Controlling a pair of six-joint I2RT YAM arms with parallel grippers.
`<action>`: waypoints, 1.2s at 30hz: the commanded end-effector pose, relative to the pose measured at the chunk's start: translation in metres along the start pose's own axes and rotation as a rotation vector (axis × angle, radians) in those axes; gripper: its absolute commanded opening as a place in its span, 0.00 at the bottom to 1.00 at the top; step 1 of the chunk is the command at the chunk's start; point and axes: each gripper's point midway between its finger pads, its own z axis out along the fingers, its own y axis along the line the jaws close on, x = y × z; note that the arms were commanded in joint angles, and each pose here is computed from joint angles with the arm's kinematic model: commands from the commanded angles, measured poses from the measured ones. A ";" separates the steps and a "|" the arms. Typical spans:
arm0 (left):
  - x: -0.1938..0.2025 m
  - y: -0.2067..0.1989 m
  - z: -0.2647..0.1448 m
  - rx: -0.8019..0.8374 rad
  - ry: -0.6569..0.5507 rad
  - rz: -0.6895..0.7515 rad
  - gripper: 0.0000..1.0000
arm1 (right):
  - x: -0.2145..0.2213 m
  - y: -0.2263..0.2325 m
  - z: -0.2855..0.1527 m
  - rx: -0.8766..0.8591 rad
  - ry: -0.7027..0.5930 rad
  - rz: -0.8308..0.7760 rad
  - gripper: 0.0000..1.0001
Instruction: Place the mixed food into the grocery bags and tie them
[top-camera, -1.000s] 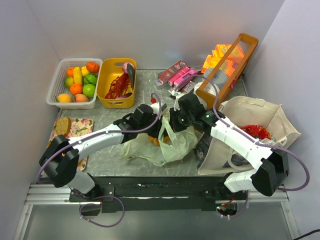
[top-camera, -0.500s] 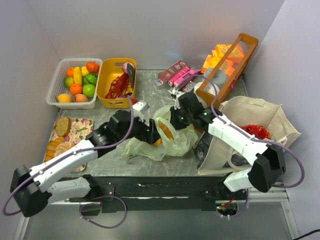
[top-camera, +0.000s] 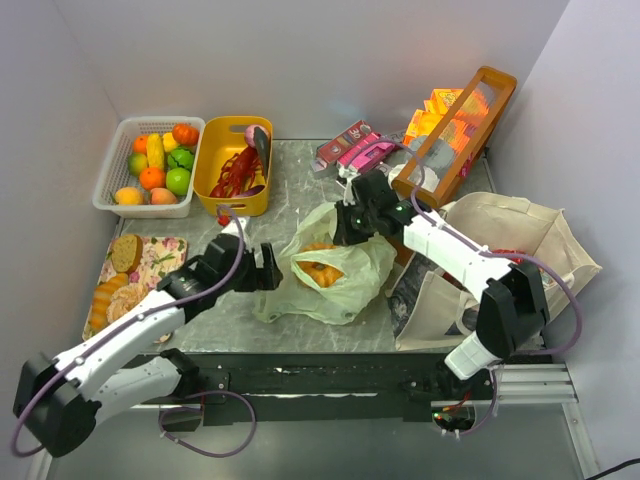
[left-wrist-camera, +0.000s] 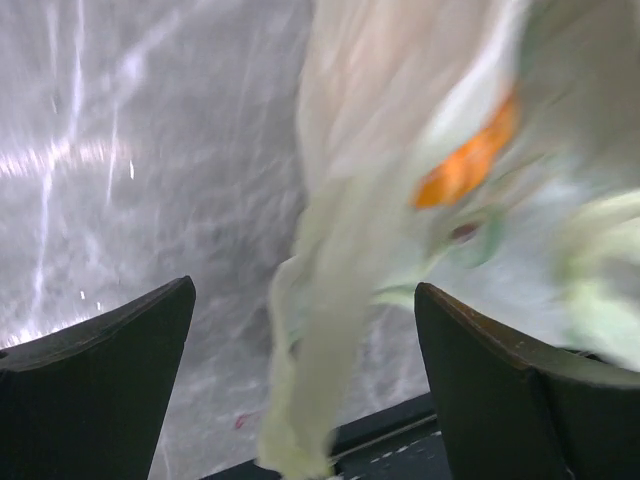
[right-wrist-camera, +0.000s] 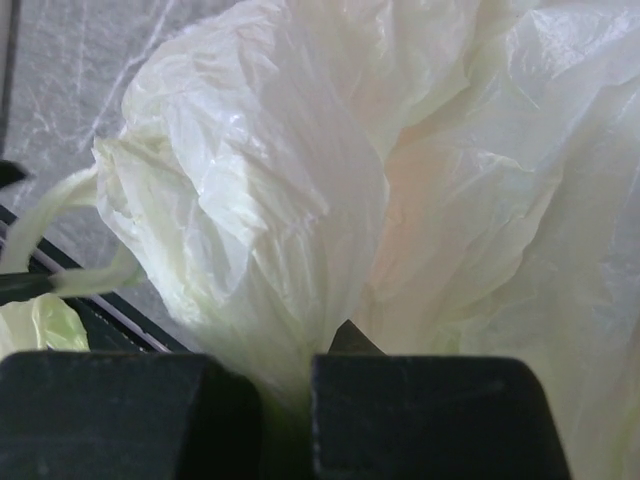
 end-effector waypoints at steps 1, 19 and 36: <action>0.024 -0.002 0.014 0.057 0.059 -0.048 0.96 | -0.030 0.008 0.000 -0.035 -0.058 -0.046 0.00; -0.024 -0.063 -0.017 0.415 -0.051 -0.146 0.01 | -0.075 0.030 -0.079 -0.016 -0.206 -0.151 0.99; -0.094 -0.051 -0.048 0.550 -0.088 -0.196 0.01 | 0.084 0.034 -0.116 0.081 -0.063 -0.171 0.99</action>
